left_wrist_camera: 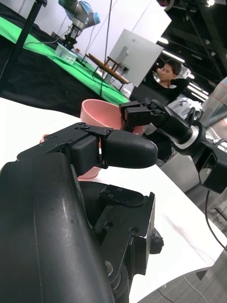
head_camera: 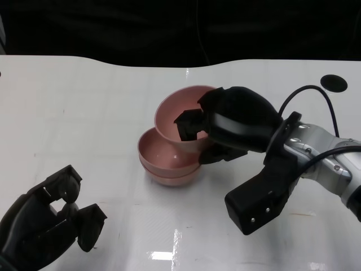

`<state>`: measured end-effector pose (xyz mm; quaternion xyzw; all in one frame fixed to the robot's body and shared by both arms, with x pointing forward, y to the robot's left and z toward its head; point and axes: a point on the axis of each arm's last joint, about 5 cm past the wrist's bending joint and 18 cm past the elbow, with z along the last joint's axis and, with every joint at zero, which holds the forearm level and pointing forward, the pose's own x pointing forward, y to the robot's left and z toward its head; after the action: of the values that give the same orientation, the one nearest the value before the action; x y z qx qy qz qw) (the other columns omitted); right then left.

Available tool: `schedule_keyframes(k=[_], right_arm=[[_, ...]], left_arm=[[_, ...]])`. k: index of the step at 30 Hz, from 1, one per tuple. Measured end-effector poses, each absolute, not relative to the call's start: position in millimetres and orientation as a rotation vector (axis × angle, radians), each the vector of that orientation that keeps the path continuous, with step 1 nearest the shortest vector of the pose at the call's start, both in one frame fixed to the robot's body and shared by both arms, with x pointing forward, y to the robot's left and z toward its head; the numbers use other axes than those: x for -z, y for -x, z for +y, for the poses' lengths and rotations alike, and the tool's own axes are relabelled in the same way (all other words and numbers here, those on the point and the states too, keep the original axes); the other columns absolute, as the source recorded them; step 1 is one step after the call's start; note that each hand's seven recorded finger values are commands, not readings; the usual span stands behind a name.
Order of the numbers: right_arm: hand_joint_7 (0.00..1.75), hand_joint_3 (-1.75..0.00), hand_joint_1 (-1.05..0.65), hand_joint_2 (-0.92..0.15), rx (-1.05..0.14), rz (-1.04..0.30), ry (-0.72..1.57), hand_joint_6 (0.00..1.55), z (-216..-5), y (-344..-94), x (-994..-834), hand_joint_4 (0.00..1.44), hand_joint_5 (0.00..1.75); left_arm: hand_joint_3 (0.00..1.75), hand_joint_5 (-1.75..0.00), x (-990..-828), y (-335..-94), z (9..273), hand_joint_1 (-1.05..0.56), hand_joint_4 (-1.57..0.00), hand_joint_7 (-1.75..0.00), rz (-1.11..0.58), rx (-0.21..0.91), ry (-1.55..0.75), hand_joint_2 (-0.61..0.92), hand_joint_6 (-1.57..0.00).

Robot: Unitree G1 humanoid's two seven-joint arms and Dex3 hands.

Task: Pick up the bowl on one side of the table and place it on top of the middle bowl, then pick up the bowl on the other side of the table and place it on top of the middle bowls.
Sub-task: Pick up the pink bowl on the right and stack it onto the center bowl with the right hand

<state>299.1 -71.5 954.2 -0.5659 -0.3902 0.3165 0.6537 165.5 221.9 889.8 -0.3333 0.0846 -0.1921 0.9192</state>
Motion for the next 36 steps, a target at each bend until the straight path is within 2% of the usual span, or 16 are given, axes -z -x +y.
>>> schedule_keyframes(k=[2, 3, 8, 11, 15, 17, 18, 21, 28, 31, 36], right_arm=[[1.44, -0.19, -0.28, -0.91, -0.725, -0.887, 1.291, 0.67, -70.3, -298.7, -952.9, 0.89, 1.75], [1.41, -0.19, -0.28, -0.91, -0.727, -0.89, 1.296, 0.67, -69.7, -298.6, -952.7, 0.89, 1.75], [0.74, -0.16, -0.29, -0.92, -0.745, -0.904, 1.305, 0.88, -61.9, -296.6, -950.4, 0.91, 1.75], [0.59, -0.15, -0.29, -0.92, -0.755, -0.913, 1.3, 0.93, -56.9, -294.8, -948.5, 0.91, 1.75], [0.56, -0.19, -0.28, -0.91, -0.766, -0.908, 1.311, 0.94, -53.1, -294.5, -947.3, 0.88, 1.72], [0.6, -0.18, -0.28, -0.91, -0.787, -0.903, 1.309, 0.96, -47.7, -293.1, -945.7, 0.87, 1.74], [0.71, -0.17, -0.28, -0.92, -0.797, -0.901, 1.308, 0.93, -45.6, -292.3, -944.0, 0.87, 1.74], [0.83, -0.14, -0.29, -0.91, -0.814, -0.89, 1.308, 0.88, -42.4, -291.5, -940.5, 0.86, 1.73], [0.88, -0.11, -0.28, -0.91, -0.816, -0.882, 1.309, 0.86, -38.3, -292.2, -936.9, 0.85, 1.72], [0.97, -0.09, -0.29, -0.92, -0.809, -0.88, 1.316, 0.84, -36.8, -293.5, -935.1, 0.85, 1.74], [0.96, -0.17, -0.3, -0.92, -0.806, -0.878, 1.31, 0.81, -32.9, -293.5, -930.3, 0.89, 1.75]], left_arm=[[1.53, -1.75, -889.7, -165.2, 221.9, 0.11, -1.14, -1.75, 0.175, 0.394, 0.682, 0.92, -0.83], [1.53, -1.75, -889.7, -165.2, 221.8, 0.11, -1.14, -1.75, 0.173, 0.394, 0.681, 0.92, -0.83], [1.53, -1.75, -890.0, -165.4, 221.8, 0.12, -1.13, -1.75, 0.164, 0.393, 0.677, 0.92, -0.83], [1.54, -1.75, -889.8, -165.6, 220.9, 0.12, -1.13, -1.75, 0.162, 0.405, 0.678, 0.92, -0.83], [1.54, -1.75, -889.3, -165.6, 220.5, 0.12, -1.13, -1.75, 0.162, 0.413, 0.68, 0.92, -0.83], [1.54, -1.75, -889.1, -165.8, 220.1, 0.12, -1.13, -1.75, 0.16, 0.419, 0.681, 0.92, -0.83], [1.54, -1.75, -889.1, -165.8, 219.9, 0.12, -1.14, -1.75, 0.158, 0.422, 0.681, 0.92, -0.85], [1.55, -1.75, -889.1, -165.9, 220.0, 0.12, -1.17, -1.75, 0.154, 0.423, 0.68, 0.92, -0.88], [1.55, -1.75, -888.9, -165.9, 220.0, 0.12, -1.19, -1.75, 0.155, 0.423, 0.681, 0.92, -0.9], [1.54, -1.75, -888.7, -165.8, 220.0, 0.1, -1.18, -1.75, 0.156, 0.423, 0.682, 0.92, -0.9], [1.57, -1.75, -888.4, -165.8, 219.1, 0.11, -1.19, -1.75, 0.154, 0.421, 0.686, 0.92, -0.91]])
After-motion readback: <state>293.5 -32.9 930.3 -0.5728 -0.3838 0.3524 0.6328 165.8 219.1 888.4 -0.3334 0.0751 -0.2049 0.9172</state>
